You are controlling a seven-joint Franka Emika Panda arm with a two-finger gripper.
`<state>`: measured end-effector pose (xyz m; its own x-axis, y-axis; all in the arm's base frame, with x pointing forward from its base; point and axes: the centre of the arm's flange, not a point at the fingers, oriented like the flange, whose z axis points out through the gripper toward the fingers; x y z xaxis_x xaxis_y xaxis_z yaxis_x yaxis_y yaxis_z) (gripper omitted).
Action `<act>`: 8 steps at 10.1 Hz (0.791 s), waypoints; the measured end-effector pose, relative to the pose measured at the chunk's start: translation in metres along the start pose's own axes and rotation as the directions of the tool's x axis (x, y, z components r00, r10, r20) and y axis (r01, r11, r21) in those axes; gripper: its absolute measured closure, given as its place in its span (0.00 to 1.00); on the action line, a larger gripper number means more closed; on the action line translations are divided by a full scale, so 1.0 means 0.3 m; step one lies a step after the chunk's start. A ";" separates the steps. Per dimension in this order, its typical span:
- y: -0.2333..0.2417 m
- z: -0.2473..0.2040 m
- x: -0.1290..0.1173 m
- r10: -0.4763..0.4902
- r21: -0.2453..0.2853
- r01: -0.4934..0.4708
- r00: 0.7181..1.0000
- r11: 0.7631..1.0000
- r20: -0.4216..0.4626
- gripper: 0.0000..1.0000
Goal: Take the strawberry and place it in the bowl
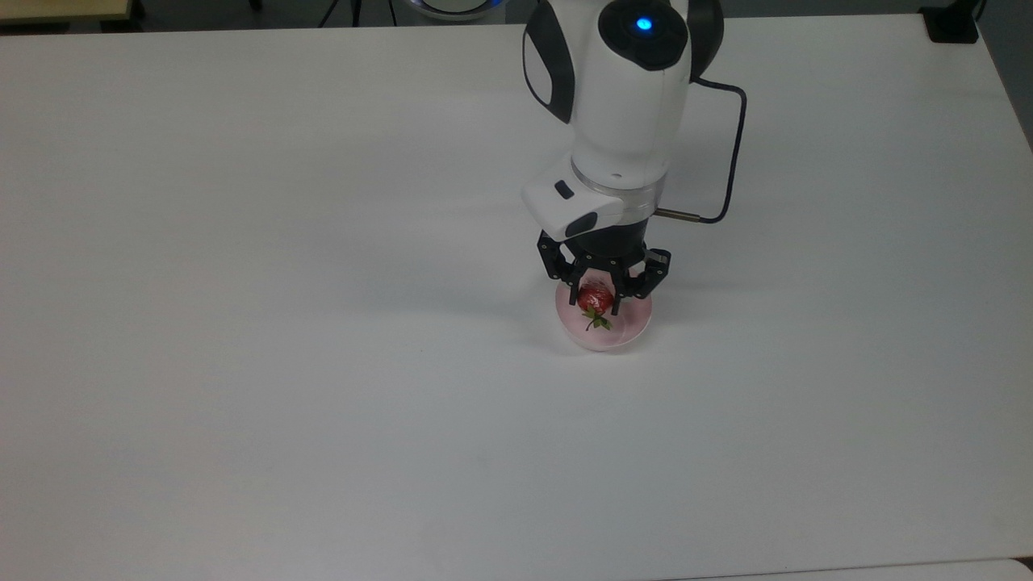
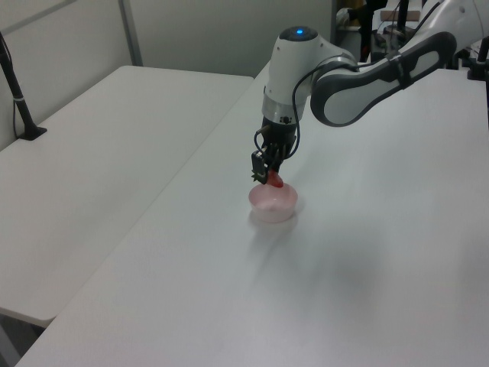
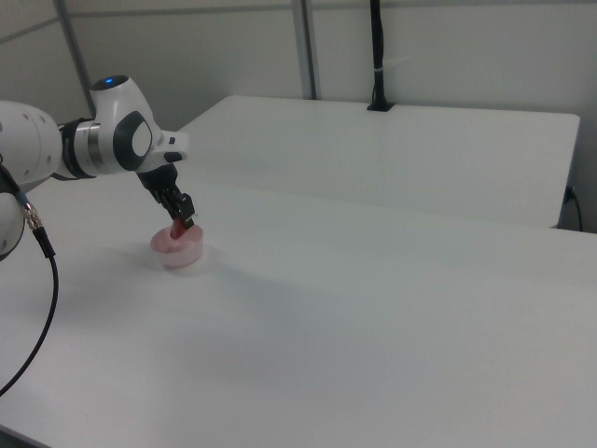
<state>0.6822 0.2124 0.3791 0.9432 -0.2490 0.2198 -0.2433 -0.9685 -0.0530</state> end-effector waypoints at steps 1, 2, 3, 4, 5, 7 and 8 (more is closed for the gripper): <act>-0.010 0.006 -0.002 0.003 0.001 -0.003 1.000 1.000 0.001 0.48; -0.011 0.005 -0.002 0.005 0.002 -0.005 1.000 1.000 0.000 0.30; -0.012 -0.004 0.004 0.008 0.005 -0.008 1.000 1.000 -0.005 0.12; -0.004 -0.051 0.022 0.015 0.011 -0.015 1.000 1.000 -0.021 0.00; 0.062 -0.144 0.040 0.027 -0.043 -0.026 0.999 0.999 0.020 0.00; 0.294 -0.459 0.060 0.078 -0.153 -0.062 0.992 0.986 0.099 0.00; 0.398 -0.608 0.039 0.120 -0.192 -0.096 0.986 0.977 0.119 0.00</act>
<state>0.6229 0.0947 0.5529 0.9274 -0.3621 0.0941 -0.3714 -0.9215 0.1139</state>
